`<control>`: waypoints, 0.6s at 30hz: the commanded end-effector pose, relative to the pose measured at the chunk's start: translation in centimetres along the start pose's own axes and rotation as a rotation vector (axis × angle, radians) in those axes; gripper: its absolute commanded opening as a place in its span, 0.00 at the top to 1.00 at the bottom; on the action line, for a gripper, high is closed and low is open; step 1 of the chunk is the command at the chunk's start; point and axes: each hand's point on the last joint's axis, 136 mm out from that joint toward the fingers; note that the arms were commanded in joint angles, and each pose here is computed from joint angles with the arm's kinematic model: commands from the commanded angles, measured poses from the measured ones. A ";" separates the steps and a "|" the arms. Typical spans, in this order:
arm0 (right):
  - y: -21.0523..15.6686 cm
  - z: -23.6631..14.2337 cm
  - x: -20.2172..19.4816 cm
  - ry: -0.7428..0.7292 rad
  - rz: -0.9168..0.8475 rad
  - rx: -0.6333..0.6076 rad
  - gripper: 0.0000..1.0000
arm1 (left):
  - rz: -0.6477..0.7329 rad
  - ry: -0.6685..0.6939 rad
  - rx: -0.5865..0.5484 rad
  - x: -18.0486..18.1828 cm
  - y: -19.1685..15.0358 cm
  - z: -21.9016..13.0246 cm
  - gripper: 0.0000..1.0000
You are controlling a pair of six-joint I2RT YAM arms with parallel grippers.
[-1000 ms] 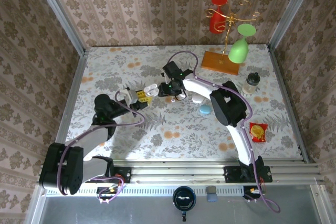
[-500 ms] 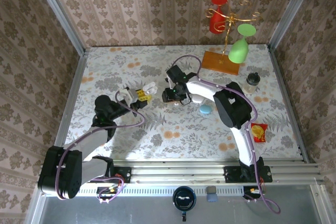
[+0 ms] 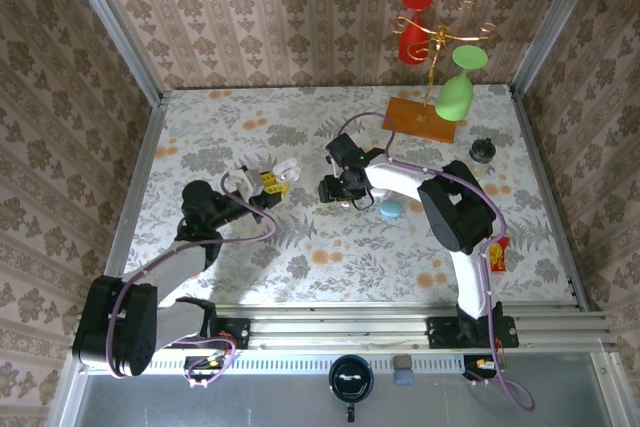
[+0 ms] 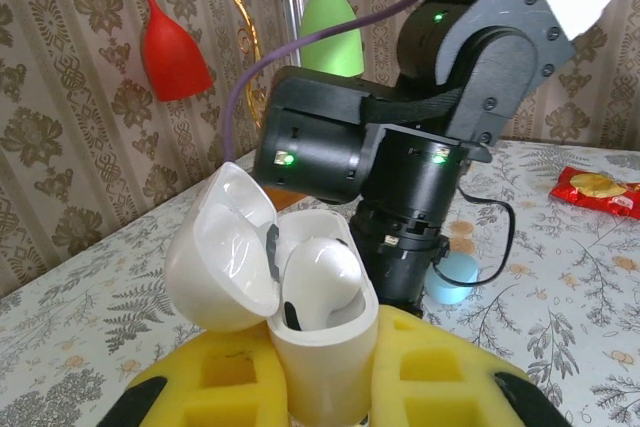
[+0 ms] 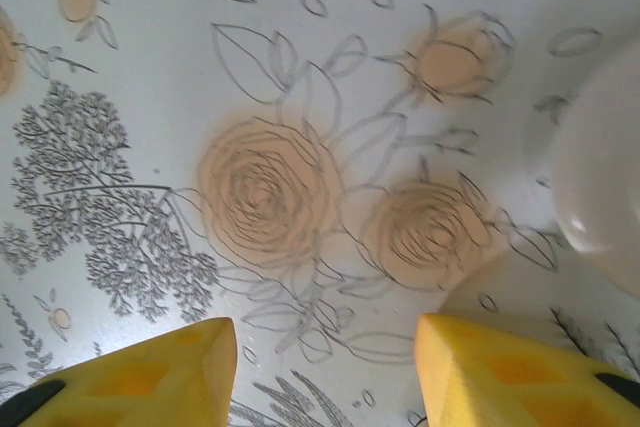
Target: Insert wireless bluetooth earbuds into charging case
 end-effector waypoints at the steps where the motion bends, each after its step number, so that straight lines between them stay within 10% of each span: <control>1: 0.1 -1.3 -0.7 -0.018 0.043 -0.040 0.43 | 0.048 -0.009 -0.019 -0.3 1.0 0.0 1.00; 18: -2.7 -0.3 -2.5 -0.051 -0.016 0.094 0.40 | 0.059 -0.023 -0.004 -0.6 0.6 0.4 1.00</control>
Point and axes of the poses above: each hand's point on the last joint's axis, 136 mm out from that joint toward the fingers, its own z axis out along the fingers, its own x axis along the line the jaws close on, y = z × x, and after that the axes turned 2 degrees about z, right-handed
